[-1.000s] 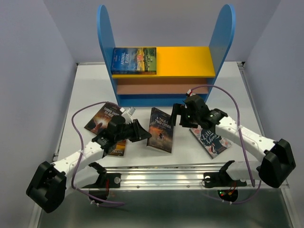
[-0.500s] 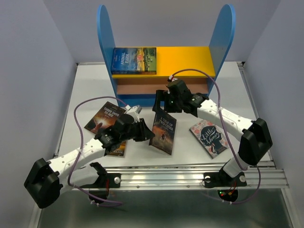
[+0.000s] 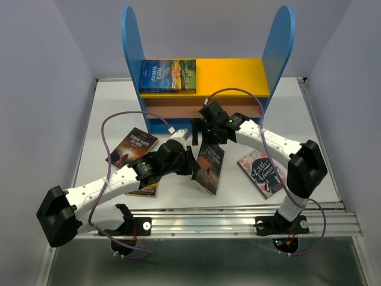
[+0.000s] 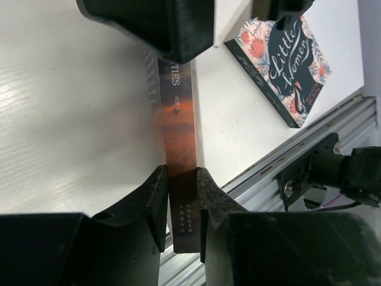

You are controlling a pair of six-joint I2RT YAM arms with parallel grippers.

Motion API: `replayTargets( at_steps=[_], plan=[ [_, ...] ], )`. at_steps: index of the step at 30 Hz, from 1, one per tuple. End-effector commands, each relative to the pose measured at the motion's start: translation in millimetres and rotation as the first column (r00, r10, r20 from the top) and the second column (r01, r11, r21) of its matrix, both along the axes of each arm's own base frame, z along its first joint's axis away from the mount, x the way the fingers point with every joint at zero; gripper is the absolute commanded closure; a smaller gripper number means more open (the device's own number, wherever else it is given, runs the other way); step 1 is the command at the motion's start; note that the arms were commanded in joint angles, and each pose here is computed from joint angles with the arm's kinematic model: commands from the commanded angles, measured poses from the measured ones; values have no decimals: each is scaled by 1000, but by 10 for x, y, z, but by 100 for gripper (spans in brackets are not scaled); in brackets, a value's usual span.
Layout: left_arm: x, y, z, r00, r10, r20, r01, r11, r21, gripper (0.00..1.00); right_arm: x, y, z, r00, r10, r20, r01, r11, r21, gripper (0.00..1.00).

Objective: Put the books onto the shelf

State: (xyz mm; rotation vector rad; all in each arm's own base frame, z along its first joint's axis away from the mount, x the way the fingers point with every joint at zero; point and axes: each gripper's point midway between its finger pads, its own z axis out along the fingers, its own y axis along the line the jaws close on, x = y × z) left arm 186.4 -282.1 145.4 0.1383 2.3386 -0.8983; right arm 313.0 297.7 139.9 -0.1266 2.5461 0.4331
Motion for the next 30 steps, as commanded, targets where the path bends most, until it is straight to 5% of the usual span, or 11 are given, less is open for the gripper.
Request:
replayTargets(
  at_steps=[1,3,9,14,16,17,21,30],
  plan=[
    [185,-130,508,990,44,137,-36,998,-59,100,-15,-18,-23,1000,4,-15,-5,998,-56,6],
    [156,-154,532,988,38,149,-31,998,-51,100,-26,-42,-15,1000,-1,-17,0,998,-64,10],
    [110,-261,502,987,7,163,-7,1000,1,100,-33,-106,41,1000,-18,-7,18,997,-79,55],
    [129,-343,516,985,-20,169,9,998,66,97,-64,-101,21,1000,-22,-22,20,997,-70,69],
    [152,-352,440,987,-22,161,3,993,117,75,-73,-103,20,999,-24,-22,23,998,-65,76],
    [178,-333,452,987,-11,163,-12,990,140,54,-68,-100,40,999,-29,-16,28,998,-57,76],
    [202,-357,351,988,-4,152,-27,978,205,11,-70,-86,63,999,-41,-14,40,998,-39,76],
    [212,-335,180,988,37,149,-77,958,276,5,-48,-15,148,999,-54,-7,54,999,10,75]
  ],
)
